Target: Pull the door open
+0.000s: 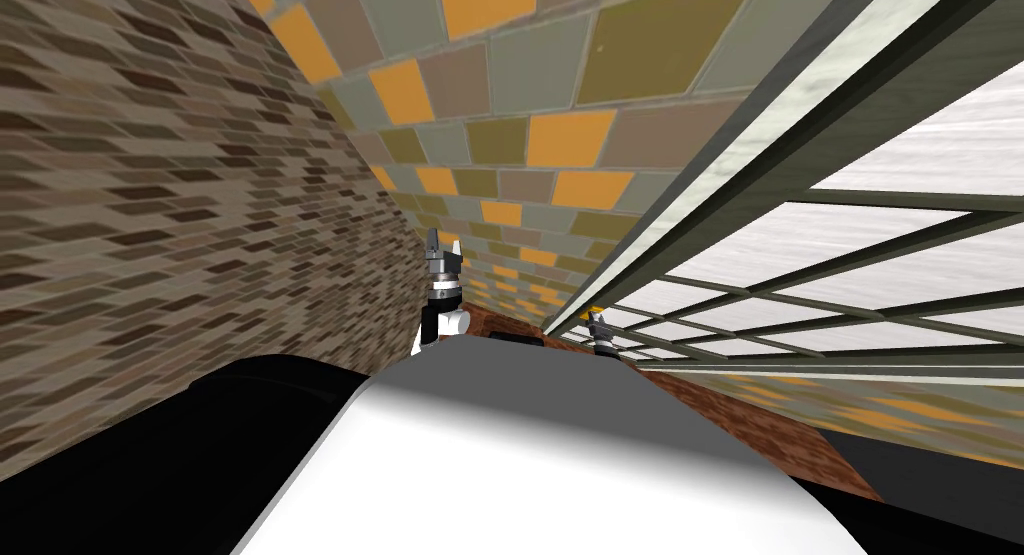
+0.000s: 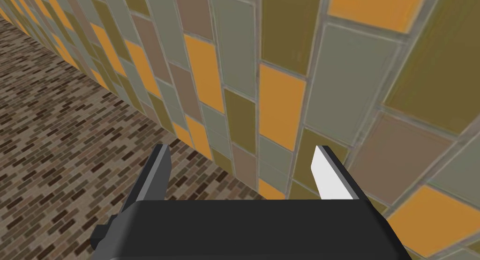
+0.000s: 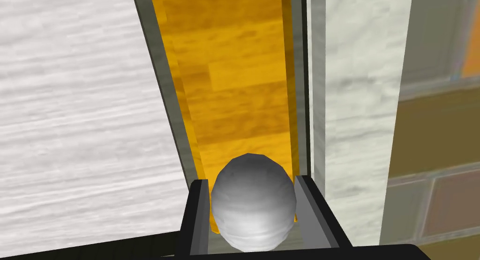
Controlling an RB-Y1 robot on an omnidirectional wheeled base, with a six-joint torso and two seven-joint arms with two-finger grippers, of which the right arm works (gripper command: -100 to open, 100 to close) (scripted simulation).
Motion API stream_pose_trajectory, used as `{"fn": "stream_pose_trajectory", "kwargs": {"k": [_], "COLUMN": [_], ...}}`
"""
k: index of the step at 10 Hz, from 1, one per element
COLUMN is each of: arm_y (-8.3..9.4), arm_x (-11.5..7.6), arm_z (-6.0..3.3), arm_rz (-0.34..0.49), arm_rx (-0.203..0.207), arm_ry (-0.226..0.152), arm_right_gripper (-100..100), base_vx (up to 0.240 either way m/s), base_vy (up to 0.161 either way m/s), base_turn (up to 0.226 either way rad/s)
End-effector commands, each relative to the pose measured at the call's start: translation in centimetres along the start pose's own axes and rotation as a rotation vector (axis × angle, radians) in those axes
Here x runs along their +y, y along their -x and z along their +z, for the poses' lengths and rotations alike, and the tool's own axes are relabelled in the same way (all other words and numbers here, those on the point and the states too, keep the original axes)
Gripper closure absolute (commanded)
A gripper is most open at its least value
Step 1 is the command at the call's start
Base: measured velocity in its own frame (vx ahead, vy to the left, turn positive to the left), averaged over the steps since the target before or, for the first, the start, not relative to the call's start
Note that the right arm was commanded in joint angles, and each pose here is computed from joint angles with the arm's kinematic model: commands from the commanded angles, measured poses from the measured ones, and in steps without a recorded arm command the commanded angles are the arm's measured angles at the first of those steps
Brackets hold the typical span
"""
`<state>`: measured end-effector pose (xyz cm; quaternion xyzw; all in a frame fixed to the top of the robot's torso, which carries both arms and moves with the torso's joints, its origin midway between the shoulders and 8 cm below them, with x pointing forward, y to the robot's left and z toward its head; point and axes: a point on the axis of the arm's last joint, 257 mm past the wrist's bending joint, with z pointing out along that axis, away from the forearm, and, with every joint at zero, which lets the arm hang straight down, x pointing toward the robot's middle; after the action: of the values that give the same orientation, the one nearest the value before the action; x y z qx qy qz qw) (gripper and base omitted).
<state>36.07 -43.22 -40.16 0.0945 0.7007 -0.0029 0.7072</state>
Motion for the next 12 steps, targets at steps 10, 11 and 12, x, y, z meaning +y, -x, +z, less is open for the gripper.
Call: {"fn": "stream_pose_trajectory", "kwargs": {"k": [10, 11, 12], "arm_y": [0.07, 0.08, 0.08], "arm_x": [0.22, 0.25, 0.25], "arm_z": [0.55, 0.63, 0.63], "arm_rz": [0.291, 0.323, 0.33], "arm_rx": [-0.008, -0.01, -0.01], "arm_ry": [-0.008, -0.009, -0.009], "arm_right_gripper": [100, 100, 100], "base_vx": [-0.026, -0.029, -0.023], "base_vy": [-0.011, -0.016, -0.009], "base_turn": [0.025, 0.034, 0.018]}}
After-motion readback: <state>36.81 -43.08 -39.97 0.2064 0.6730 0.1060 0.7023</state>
